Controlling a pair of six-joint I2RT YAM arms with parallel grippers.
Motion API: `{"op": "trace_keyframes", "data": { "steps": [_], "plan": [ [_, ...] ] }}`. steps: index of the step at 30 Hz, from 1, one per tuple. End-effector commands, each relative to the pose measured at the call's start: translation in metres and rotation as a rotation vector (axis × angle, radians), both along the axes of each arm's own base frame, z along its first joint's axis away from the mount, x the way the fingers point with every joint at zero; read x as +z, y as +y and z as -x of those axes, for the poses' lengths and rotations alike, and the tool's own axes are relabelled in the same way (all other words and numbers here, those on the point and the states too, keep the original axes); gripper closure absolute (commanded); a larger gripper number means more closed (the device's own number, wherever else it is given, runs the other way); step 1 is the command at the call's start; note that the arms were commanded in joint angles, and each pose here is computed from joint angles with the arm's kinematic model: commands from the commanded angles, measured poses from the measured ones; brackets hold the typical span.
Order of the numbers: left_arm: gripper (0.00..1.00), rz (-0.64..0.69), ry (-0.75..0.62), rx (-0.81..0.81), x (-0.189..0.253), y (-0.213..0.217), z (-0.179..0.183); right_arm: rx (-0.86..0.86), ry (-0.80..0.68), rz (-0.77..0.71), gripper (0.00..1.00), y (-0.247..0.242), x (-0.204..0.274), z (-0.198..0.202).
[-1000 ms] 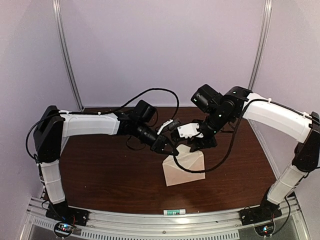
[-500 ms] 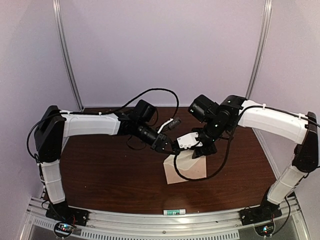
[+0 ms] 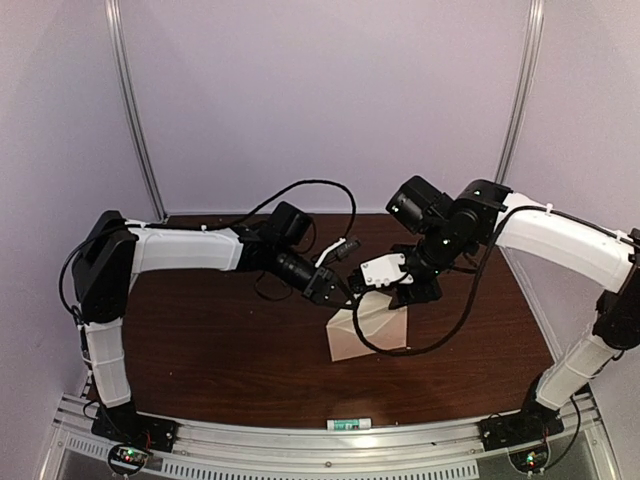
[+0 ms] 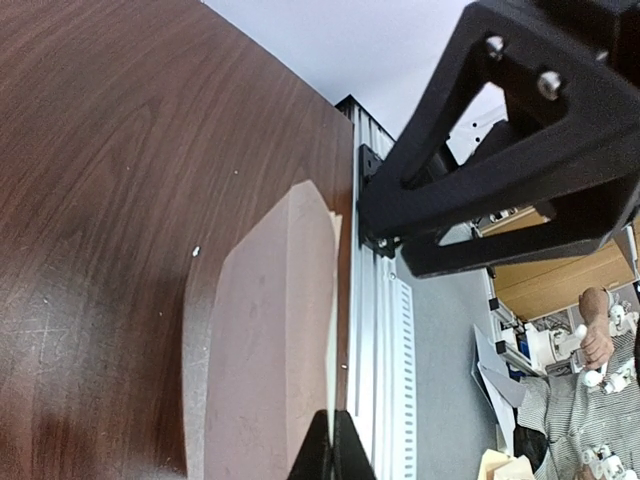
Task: Place the letter into the envelope and seal it
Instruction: Adjust the 1/2-folded letter in the envelope.
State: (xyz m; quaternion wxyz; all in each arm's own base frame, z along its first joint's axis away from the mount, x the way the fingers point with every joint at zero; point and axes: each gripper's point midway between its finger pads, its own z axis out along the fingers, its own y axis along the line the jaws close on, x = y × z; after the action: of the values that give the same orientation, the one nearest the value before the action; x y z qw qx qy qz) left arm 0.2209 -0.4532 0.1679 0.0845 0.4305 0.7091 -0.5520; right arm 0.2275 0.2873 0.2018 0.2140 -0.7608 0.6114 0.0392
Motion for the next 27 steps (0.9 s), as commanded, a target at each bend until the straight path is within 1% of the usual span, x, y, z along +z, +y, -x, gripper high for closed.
{"op": "trace_keyframes", "data": {
  "steps": [1,9,12,27],
  "plan": [
    [1.0,0.034,-0.011,-0.003,0.006,-0.004,-0.006,-0.003,0.039,0.025,0.62,-0.007,-0.013,0.01],
    [1.0,0.043,-0.003,-0.013,0.008,-0.004,-0.005,-0.009,0.029,0.038,0.62,-0.005,-0.024,0.004],
    [1.0,0.047,-0.003,-0.016,0.01,-0.004,-0.004,-0.009,0.025,0.038,0.6,-0.003,-0.026,0.003],
    [1.0,0.068,0.012,-0.019,0.016,-0.002,-0.005,0.026,0.035,0.063,0.6,0.006,-0.044,0.006]
  ]
}}
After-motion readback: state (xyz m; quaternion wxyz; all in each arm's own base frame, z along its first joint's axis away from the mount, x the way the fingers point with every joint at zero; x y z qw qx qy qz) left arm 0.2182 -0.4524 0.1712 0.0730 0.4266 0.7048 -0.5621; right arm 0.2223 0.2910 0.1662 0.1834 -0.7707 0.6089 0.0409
